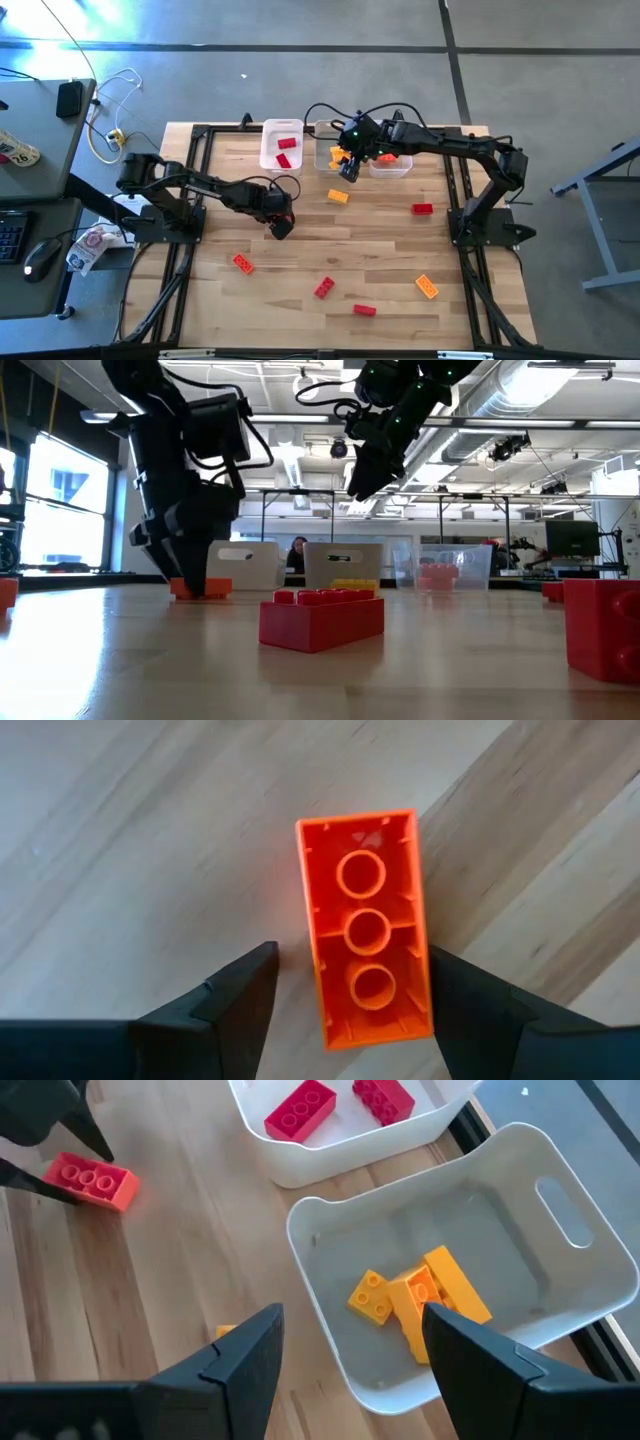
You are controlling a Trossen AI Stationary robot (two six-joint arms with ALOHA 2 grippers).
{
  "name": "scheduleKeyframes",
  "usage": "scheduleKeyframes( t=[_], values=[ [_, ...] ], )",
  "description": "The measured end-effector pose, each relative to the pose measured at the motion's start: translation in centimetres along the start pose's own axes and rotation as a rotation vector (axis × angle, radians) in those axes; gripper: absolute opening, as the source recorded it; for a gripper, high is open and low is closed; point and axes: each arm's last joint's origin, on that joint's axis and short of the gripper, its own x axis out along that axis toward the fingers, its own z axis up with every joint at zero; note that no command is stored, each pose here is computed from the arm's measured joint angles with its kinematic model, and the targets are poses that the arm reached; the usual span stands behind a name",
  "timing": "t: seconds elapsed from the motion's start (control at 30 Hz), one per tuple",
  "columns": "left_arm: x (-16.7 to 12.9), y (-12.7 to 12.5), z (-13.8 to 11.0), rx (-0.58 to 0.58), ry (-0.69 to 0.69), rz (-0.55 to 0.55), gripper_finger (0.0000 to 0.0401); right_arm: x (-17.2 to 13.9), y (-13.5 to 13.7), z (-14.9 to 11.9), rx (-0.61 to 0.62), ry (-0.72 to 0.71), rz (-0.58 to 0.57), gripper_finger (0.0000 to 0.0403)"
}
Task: Sort & place blocks by color
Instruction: Put the orange game piece into the transparent bin
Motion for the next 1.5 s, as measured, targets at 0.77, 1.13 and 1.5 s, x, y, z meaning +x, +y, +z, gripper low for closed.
scheduleKeyframes(
  t=[0.77,1.13,1.5],
  values=[
    [-0.4,-2.3,0.9,0.267,0.025,-0.403,0.0107,-0.7,8.1,-1.0,-0.388,0.025,0.313,0.0226],
    [-1.3,-3.5,2.9,0.291,-0.125,-0.661,0.0112,-1.7,13.2,-2.1,-0.668,-0.014,0.406,0.0226],
    [-2.6,-3.6,5.4,0.303,-0.308,-0.855,0.0112,-2.4,15.9,-2.6,-0.813,-0.075,0.384,0.0226]
  ],
)
